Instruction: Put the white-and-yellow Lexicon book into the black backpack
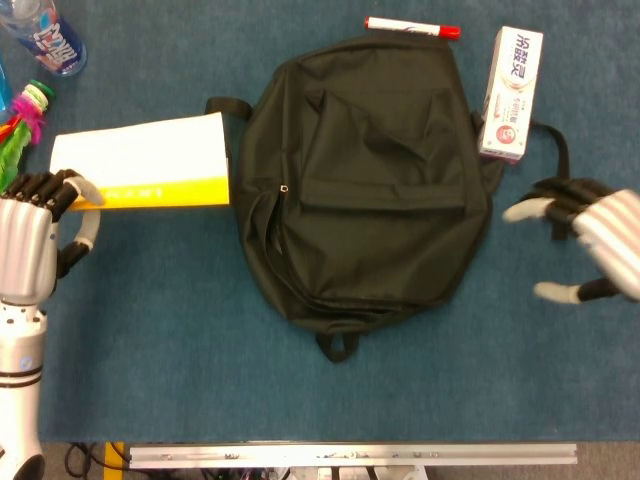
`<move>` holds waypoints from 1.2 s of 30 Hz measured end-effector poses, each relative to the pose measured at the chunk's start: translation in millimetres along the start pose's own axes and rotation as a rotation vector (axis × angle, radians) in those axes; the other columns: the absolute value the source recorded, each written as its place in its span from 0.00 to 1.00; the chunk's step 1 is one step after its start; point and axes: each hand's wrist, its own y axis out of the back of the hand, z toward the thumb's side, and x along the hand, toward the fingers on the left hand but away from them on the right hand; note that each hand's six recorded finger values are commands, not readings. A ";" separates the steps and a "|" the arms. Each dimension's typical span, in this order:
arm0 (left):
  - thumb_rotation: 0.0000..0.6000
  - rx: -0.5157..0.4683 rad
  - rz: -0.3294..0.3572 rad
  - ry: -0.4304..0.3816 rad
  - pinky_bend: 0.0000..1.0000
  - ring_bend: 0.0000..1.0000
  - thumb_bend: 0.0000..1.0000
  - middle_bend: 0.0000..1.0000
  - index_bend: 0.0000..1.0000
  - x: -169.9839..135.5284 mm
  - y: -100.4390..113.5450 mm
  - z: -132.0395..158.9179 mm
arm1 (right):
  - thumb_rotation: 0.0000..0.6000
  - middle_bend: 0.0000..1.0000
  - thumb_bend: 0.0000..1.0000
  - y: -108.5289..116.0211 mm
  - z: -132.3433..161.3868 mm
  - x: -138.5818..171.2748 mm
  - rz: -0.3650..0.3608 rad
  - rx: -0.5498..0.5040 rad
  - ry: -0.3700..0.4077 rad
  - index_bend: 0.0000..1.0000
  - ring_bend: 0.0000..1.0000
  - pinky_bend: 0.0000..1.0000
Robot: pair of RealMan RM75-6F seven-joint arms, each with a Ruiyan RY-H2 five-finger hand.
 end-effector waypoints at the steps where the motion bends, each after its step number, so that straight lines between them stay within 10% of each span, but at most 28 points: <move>1: 1.00 0.000 0.000 -0.001 0.55 0.55 0.41 0.59 0.65 -1.4 1.3 0.0 | 1.00 0.32 0.00 -3.9 5.7 -5.3 0.019 0.003 0.015 0.31 0.19 0.27; 36: 1.00 0.016 0.001 -0.001 0.55 0.54 0.41 0.59 0.65 -26.0 21.8 -9.3 | 1.00 0.33 0.00 -125.0 100.2 -138.9 0.273 0.043 0.081 0.31 0.19 0.30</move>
